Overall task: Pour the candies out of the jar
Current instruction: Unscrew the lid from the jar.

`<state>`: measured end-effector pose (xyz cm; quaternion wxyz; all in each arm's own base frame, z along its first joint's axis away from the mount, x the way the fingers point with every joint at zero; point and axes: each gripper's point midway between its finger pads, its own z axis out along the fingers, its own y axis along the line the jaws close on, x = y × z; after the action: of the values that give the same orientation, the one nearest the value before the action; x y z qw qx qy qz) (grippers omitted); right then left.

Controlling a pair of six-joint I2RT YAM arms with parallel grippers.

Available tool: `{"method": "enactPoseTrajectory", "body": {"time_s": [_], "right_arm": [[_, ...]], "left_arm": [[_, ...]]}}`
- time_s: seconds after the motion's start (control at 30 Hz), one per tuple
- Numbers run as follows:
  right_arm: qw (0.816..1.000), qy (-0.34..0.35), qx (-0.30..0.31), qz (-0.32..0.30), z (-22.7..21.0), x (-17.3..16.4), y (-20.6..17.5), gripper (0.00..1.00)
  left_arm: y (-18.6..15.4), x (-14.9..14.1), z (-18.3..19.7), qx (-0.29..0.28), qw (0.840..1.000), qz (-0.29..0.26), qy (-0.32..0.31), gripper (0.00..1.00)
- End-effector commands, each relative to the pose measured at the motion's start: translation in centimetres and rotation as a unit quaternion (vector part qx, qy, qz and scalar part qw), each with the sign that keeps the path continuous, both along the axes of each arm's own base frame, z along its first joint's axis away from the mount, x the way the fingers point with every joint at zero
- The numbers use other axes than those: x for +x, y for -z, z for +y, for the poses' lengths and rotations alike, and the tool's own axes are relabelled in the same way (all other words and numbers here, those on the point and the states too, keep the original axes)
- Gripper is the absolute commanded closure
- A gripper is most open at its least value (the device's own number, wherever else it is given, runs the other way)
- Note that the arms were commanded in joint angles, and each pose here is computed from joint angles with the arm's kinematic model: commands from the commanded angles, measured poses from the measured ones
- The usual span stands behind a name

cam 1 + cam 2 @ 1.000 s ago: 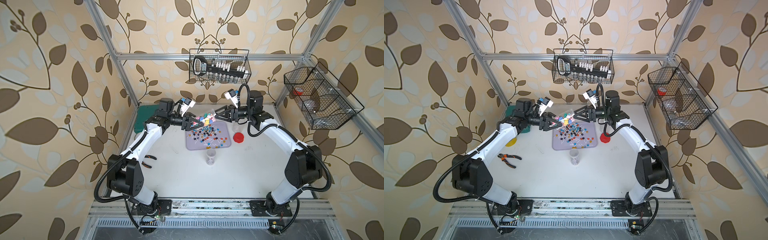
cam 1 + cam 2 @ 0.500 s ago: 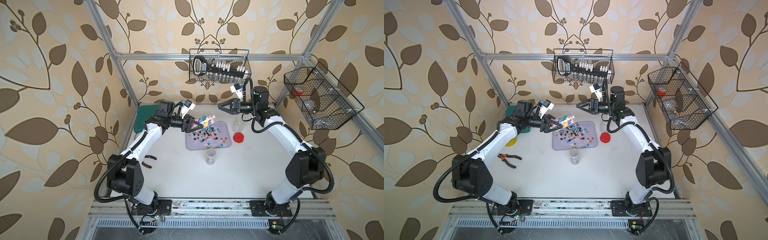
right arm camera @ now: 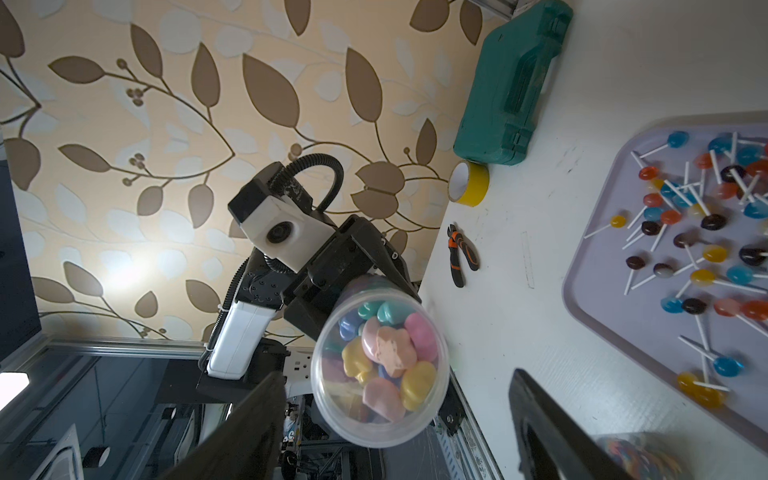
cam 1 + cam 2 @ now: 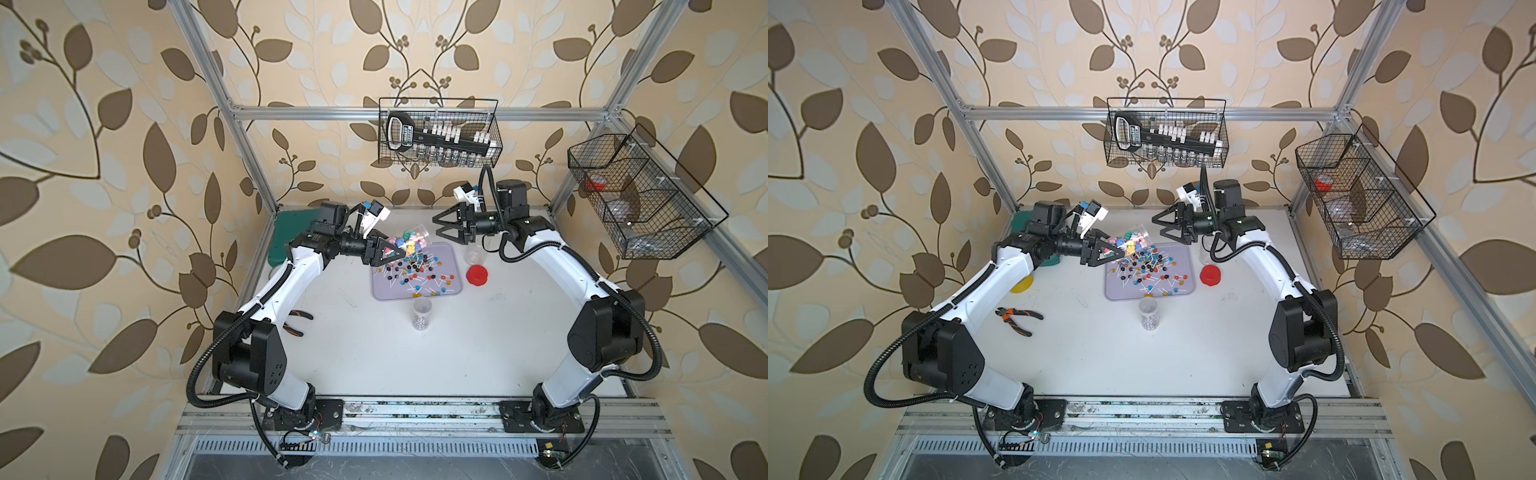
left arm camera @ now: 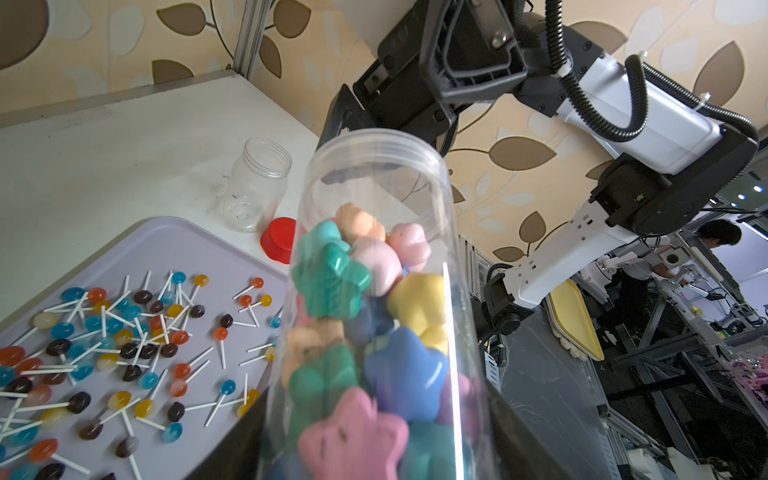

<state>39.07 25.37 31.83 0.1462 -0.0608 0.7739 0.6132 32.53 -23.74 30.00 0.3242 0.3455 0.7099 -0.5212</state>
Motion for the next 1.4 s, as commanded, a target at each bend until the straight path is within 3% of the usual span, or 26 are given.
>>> {"method": "enactPoseTrajectory", "body": {"time_s": [0.0, 0.57, 1.13, 1.27, 1.37], "right_arm": [[0.999, -0.036, 0.006, 0.019, 1.5, -1.1, 0.9, 0.21], [0.999, -0.049, 0.018, -0.006, 2.6, -0.8, 0.1, 0.35], [0.998, -0.061, 0.021, 0.003, 3.1, -0.9, 0.8, 0.32], [0.998, -0.062, 0.023, -0.004, 3.1, -0.8, 0.6, 0.35], [0.998, -0.062, 0.024, -0.012, 3.2, -0.8, 0.3, 0.44]], "left_arm": [[-4.5, -1.3, -0.1, -0.024, 0.996, -0.079, 0.019, 0.45], [-4.3, -1.5, -0.1, -0.024, 0.997, -0.077, 0.02, 0.45], [-4.3, -1.4, -0.1, -0.026, 0.997, -0.075, 0.02, 0.45], [-4.4, -1.4, -0.1, -0.026, 0.997, -0.075, 0.02, 0.45], [-4.4, -1.4, -0.1, -0.026, 0.997, -0.075, 0.019, 0.45]]}}
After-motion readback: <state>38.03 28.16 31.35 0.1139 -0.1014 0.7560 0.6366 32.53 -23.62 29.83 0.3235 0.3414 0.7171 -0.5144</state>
